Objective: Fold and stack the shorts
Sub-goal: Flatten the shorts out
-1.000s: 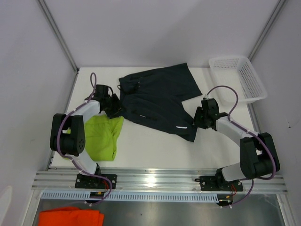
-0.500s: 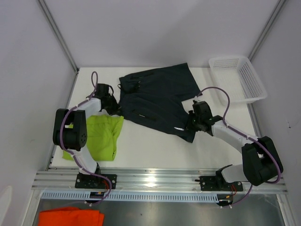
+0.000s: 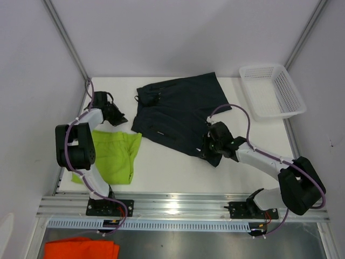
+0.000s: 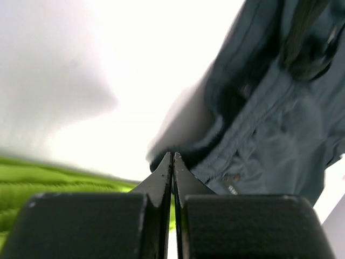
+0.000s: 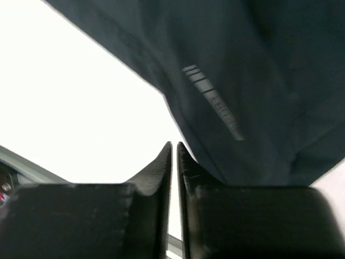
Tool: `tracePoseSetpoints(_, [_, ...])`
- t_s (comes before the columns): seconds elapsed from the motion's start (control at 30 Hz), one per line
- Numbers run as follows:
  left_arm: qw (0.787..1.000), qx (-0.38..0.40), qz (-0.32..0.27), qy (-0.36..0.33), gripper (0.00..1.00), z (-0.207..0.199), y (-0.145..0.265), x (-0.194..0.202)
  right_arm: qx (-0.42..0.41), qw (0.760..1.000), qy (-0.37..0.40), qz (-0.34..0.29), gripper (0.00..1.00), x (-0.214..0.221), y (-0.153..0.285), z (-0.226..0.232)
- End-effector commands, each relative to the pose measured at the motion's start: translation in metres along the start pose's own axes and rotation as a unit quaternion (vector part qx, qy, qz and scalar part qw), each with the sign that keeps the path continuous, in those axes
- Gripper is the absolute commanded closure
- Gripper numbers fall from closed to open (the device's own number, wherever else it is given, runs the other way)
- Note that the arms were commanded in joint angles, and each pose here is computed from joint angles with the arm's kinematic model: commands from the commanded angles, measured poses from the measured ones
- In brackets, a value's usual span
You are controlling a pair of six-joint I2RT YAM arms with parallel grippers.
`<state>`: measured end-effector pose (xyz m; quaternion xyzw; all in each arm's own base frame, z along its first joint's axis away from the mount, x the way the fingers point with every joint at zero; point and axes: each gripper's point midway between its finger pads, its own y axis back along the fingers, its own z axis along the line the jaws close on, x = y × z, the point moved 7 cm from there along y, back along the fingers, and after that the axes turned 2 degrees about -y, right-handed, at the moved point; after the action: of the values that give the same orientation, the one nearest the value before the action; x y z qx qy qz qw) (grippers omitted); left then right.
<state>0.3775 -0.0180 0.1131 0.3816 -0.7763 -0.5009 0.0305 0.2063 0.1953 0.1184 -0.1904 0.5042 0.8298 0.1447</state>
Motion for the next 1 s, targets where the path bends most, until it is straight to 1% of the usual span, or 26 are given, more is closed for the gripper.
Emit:
tracePoseSetpoints(0.0, [0.999, 0.028, -0.029, -0.001, 1.00, -0.012, 0.009, -0.029, -0.003, 0.998, -0.026, -0.053, 0.82, -0.031, 0.019, -0.004])
tracePoseSetpoints(0.1, [0.999, 0.042, -0.032, -0.001, 1.00, -0.017, 0.013, -0.030, 0.025, 0.997, -0.047, -0.062, 0.75, -0.041, 0.019, -0.025])
tracePoseSetpoints(0.13, [0.999, 0.044, -0.022, 0.002, 0.98, -0.014, 0.011, -0.023, 0.034, 0.996, -0.054, -0.063, 0.74, -0.042, 0.018, -0.031])
tracePoseSetpoints(0.2, [0.999, 0.050, -0.015, -0.001, 0.82, -0.015, 0.011, -0.016, 0.045, 0.994, -0.067, -0.072, 0.73, -0.046, 0.018, -0.042])
tracePoseSetpoints(0.23, [0.999, 0.052, -0.015, -0.004, 0.67, -0.014, 0.013, -0.011, 0.049, 0.994, -0.072, -0.072, 0.72, -0.046, 0.017, -0.045])
tracePoseSetpoints(0.27, [0.999, 0.050, -0.008, -0.006, 0.60, -0.012, 0.011, -0.003, 0.055, 0.992, -0.078, -0.077, 0.71, -0.046, 0.017, -0.050])
tracePoseSetpoints(0.3, [0.999, 0.046, -0.002, -0.006, 0.55, -0.008, 0.010, 0.005, 0.060, 0.991, -0.087, -0.081, 0.71, -0.047, 0.017, -0.055])
tracePoseSetpoints(0.33, [0.999, 0.053, -0.008, -0.010, 0.48, -0.011, 0.013, 0.006, 0.061, 0.990, -0.093, -0.083, 0.71, -0.048, 0.017, -0.059])
tracePoseSetpoints(0.37, [0.999, 0.050, 0.002, -0.011, 0.45, -0.007, 0.010, 0.017, 0.062, 0.990, -0.100, -0.083, 0.70, -0.047, 0.017, -0.063])
tracePoseSetpoints(0.43, [0.999, 0.051, 0.006, -0.013, 0.39, -0.007, 0.010, 0.021, 0.066, 0.987, -0.113, -0.089, 0.68, -0.050, 0.019, -0.071])
tracePoseSetpoints(0.57, [0.998, 0.054, 0.028, -0.017, 0.34, -0.007, 0.007, 0.039, 0.077, 0.984, -0.126, -0.097, 0.60, -0.048, 0.023, -0.083])
tracePoseSetpoints(0.6, [0.998, 0.054, 0.027, -0.017, 0.30, -0.008, 0.008, 0.041, 0.079, 0.984, -0.125, -0.102, 0.60, -0.049, 0.025, -0.084])
tracePoseSetpoints(0.73, [0.998, 0.057, 0.021, -0.020, 0.24, -0.010, 0.007, 0.046, 0.089, 0.982, -0.133, -0.103, 0.59, -0.046, 0.023, -0.092])
tracePoseSetpoints(0.87, [0.998, 0.063, 0.024, -0.015, 0.24, -0.011, -0.002, 0.047, 0.104, 0.979, -0.144, -0.101, 0.59, -0.045, 0.016, -0.103])
tracePoseSetpoints(0.97, [0.998, 0.062, 0.021, -0.016, 0.28, -0.015, -0.008, 0.041, 0.117, 0.976, -0.151, -0.105, 0.59, -0.047, 0.014, -0.109])
